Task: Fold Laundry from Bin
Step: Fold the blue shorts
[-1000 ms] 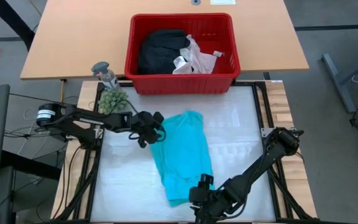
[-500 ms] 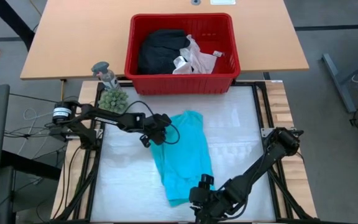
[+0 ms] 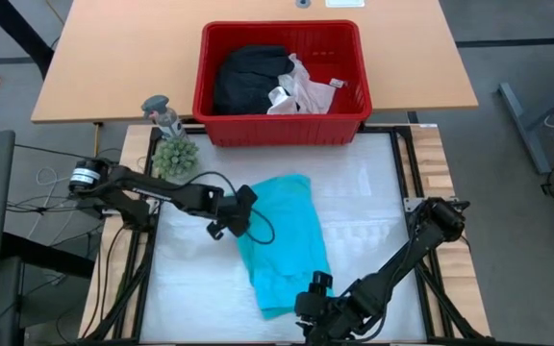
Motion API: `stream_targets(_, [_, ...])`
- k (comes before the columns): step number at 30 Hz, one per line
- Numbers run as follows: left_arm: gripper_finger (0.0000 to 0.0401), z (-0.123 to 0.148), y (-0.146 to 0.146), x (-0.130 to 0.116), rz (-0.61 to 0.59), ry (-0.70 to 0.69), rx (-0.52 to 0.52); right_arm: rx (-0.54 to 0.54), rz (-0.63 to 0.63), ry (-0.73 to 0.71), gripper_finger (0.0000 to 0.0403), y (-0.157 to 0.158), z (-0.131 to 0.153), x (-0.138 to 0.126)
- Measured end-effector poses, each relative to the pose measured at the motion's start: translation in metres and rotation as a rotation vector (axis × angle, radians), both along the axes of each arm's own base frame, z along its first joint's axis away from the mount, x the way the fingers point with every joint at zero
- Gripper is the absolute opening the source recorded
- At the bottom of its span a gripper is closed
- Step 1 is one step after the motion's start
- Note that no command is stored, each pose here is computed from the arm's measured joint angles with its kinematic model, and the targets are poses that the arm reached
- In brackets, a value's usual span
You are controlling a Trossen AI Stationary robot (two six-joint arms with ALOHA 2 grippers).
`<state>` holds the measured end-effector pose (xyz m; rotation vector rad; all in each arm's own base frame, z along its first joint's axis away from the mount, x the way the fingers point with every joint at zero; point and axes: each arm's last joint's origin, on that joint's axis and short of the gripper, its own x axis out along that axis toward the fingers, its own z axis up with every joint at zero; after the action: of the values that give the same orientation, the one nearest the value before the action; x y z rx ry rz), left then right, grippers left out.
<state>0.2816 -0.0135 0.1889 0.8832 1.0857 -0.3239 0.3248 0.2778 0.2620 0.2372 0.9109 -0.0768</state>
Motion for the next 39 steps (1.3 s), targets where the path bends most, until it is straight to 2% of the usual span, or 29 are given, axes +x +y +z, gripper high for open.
stream_targets(7, [0.0, 0.006, -0.011, -0.005, 0.06, -0.038, -0.096, -0.029, -0.054, -0.031, 0.0305, -0.006, -0.001, 0.006])
stream_targets(13, [0.0008, 0.0, -0.007, -0.01, 0.124, 0.027, -0.112, -0.092, 0.026, -0.045, 0.0305, -0.015, -0.03, 0.041])
stream_targets(16, [0.0023, -0.001, -0.007, -0.011, 0.137, 0.036, -0.113, -0.148, 0.052, -0.134, 0.0305, -0.024, -0.036, 0.062])
stream_targets(19, [0.0037, -0.001, -0.007, -0.012, 0.168, 0.032, -0.106, -0.252, 0.021, -0.215, 0.0305, -0.034, -0.034, 0.075])
stream_targets(22, [0.0047, -0.001, -0.007, -0.012, 0.183, 0.034, -0.103, -0.305, -0.001, -0.229, 0.0294, -0.039, -0.035, 0.079])
stream_targets(27, [0.005, -0.001, -0.006, -0.012, 0.187, 0.031, -0.103, -0.304, -0.019, -0.209, 0.0256, -0.038, -0.06, 0.087])
stream_targets(32, [0.0051, -0.001, -0.006, -0.012, 0.201, 0.03, -0.111, -0.21, 0.052, -0.136, 0.0215, -0.03, -0.101, 0.096])
stream_targets(35, [0.0051, -0.001, -0.007, -0.012, 0.199, 0.028, -0.11, -0.131, 0.062, -0.104, 0.0193, -0.025, -0.101, 0.093])
stream_targets(39, [0.0051, 0.0, -0.007, -0.01, 0.195, 0.009, -0.114, -0.081, 0.106, -0.064, 0.0172, -0.01, -0.097, 0.079])
